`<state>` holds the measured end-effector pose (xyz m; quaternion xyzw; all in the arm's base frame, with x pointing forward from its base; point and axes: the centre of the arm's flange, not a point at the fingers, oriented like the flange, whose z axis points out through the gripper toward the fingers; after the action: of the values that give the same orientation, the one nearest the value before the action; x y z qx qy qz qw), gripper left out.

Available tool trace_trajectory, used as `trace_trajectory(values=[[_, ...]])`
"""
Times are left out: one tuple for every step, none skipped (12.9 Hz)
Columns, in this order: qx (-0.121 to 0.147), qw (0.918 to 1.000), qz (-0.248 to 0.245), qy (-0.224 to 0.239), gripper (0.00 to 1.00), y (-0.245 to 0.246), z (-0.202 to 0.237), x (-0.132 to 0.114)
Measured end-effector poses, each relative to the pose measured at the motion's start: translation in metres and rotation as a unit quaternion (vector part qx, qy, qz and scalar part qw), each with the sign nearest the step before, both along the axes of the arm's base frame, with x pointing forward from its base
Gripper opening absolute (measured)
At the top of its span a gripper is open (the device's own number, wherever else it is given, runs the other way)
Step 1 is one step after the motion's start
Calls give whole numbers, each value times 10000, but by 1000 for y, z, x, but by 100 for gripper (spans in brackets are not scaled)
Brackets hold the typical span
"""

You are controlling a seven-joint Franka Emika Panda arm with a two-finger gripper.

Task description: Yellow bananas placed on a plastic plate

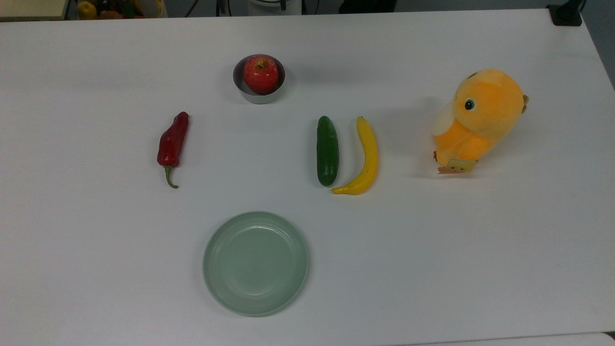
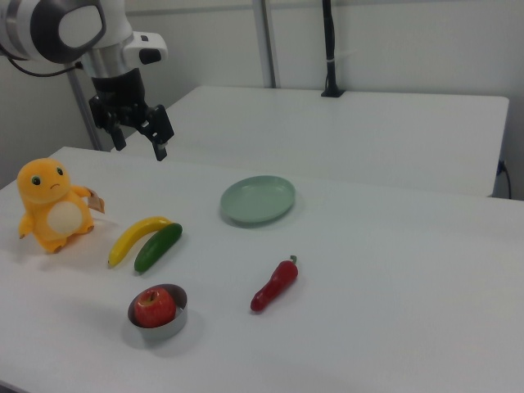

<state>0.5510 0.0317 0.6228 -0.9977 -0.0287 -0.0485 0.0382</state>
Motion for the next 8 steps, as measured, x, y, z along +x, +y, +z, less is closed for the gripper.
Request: trace_trajectory(values=[[0,10000,1,-1,100,0,0,0],[0,10000,3,5,100,0,0,0],[-1,10000,10,20,100,1,-2,0],[-2,10000,21,41,100,2,-4,1],[-3,10000,28,53,100,3,-6,1],[-3,10000,30,60,100,3,-6,2],[-3,10000,31,69,100,4,-7,2],[-4,10000,44,87,100,5,-9,2]])
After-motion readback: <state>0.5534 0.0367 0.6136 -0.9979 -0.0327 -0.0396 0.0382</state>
